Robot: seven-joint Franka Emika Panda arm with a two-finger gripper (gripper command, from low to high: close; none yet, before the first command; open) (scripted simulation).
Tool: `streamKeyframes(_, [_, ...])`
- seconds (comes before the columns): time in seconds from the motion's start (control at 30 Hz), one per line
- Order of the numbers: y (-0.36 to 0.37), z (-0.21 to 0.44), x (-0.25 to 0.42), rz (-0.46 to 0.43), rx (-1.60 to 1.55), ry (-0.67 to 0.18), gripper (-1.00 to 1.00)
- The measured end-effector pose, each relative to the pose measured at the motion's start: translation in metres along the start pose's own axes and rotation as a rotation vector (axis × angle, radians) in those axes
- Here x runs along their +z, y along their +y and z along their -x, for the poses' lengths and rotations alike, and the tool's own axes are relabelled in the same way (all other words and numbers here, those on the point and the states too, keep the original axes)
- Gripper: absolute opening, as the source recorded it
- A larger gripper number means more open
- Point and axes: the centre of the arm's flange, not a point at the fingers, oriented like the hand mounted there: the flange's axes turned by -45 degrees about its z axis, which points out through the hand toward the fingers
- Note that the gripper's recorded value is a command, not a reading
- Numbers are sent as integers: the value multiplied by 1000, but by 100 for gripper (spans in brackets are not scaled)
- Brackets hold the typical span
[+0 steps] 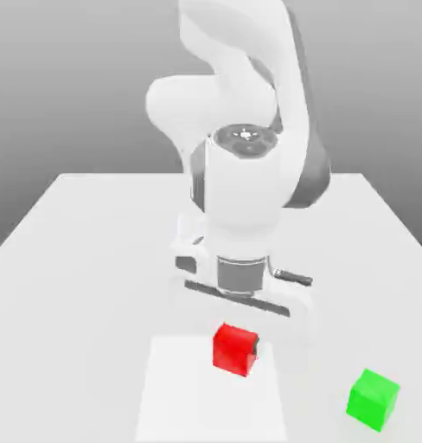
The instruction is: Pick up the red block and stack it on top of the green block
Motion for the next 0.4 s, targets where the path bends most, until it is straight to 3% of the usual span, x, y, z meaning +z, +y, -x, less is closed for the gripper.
streamKeyframes(0.17, [-107, 11, -9, -3, -430, 3, -100])
streamKeyframes(0.27, [-125, 14, 24, -3, -501, 5, -100])
streamKeyframes(0.3, [-126, 15, 35, -3, -507, 5, 100])
streamKeyframes(0.4, [-126, 15, 35, -3, -507, 5, 100])
